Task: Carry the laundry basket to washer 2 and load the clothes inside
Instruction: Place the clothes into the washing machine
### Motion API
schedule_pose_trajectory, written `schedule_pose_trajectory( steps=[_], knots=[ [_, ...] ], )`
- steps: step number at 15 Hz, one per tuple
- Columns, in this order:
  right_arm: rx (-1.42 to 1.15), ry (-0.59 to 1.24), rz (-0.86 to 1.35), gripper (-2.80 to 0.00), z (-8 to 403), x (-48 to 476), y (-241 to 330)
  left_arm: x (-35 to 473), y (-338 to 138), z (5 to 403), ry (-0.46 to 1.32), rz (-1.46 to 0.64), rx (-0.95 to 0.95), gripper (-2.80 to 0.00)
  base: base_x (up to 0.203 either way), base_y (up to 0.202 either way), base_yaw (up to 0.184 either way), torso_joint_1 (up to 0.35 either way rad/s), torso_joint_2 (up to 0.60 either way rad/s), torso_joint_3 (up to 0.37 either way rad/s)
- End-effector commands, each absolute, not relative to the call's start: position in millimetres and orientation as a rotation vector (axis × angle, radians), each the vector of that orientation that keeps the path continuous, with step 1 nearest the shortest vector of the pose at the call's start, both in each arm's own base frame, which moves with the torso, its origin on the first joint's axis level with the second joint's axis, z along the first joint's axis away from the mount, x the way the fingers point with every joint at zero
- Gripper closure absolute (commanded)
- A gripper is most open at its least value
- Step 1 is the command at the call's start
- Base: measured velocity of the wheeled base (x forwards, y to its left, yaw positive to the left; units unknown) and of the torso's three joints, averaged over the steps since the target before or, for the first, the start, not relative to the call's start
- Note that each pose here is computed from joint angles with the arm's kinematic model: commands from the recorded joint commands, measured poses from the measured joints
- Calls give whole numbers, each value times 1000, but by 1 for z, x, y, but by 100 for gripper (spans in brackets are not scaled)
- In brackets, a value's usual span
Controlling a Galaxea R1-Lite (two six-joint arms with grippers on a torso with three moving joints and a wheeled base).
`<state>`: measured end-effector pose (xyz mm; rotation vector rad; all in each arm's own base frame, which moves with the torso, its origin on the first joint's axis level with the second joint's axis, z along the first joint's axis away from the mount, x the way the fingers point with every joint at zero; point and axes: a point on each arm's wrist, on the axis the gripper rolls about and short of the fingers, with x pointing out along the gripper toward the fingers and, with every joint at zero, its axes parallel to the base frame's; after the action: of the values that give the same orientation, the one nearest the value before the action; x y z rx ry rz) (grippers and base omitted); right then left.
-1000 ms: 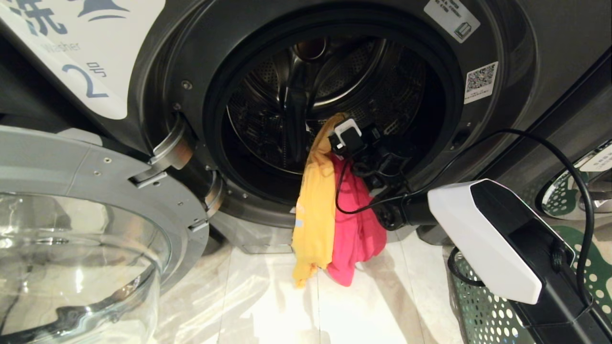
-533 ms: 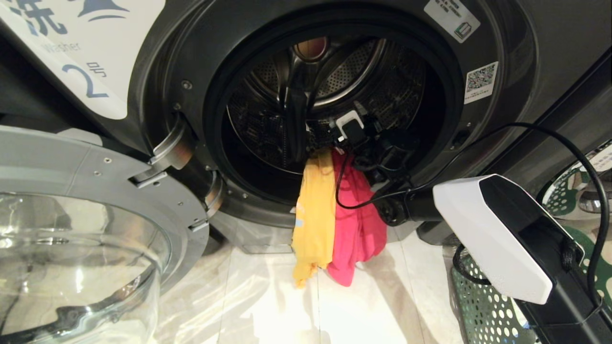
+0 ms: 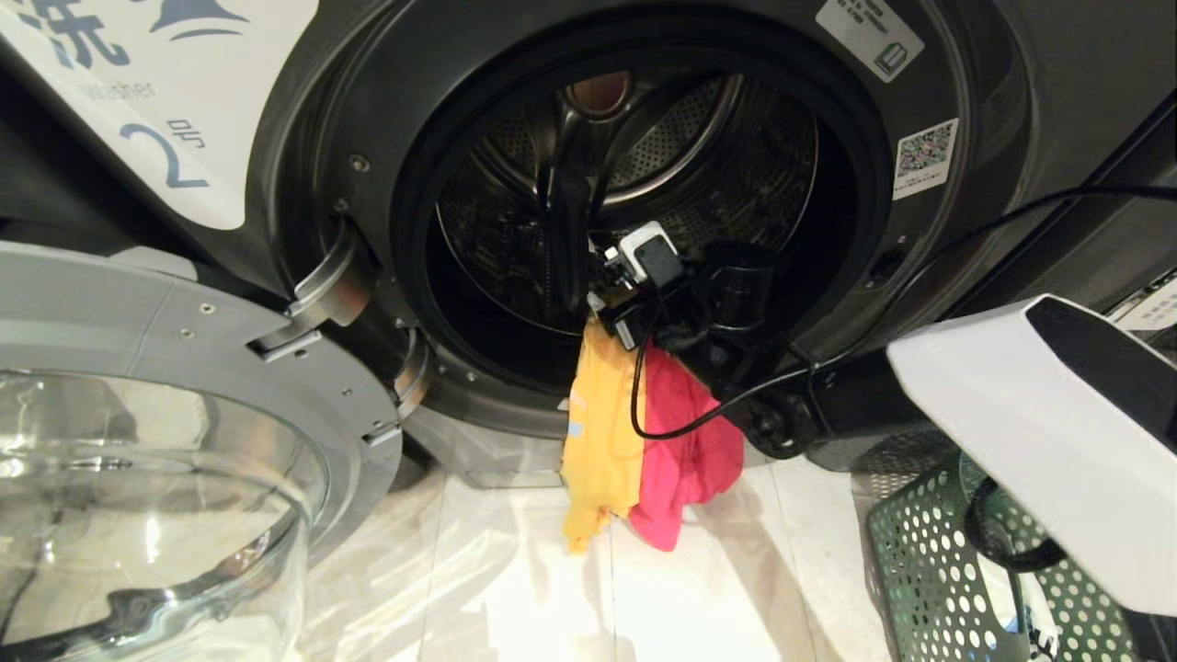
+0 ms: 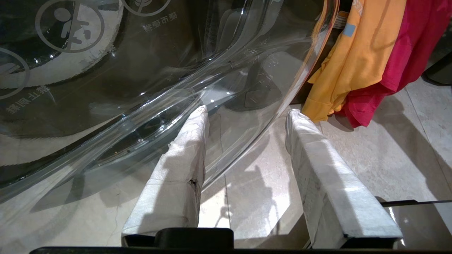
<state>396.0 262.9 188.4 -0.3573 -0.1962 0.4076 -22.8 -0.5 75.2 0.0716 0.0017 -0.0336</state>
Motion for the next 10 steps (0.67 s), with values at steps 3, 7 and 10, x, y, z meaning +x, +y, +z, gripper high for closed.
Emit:
schedule_pose_trajectory(
  steps=[3,7,10],
  knots=[
    [-179,101,467,-280,228,319,243,-23,0,75,2,-34,72,0,0,0,0,0,0,0],
    [-69,400,333,-280,210,267,231,-23,0,75,2,-34,72,0,0,0,0,0,0,0],
    [-84,528,195,-280,174,255,228,-23,0,75,2,-34,72,0,0,0,0,0,0,0]
  ],
)
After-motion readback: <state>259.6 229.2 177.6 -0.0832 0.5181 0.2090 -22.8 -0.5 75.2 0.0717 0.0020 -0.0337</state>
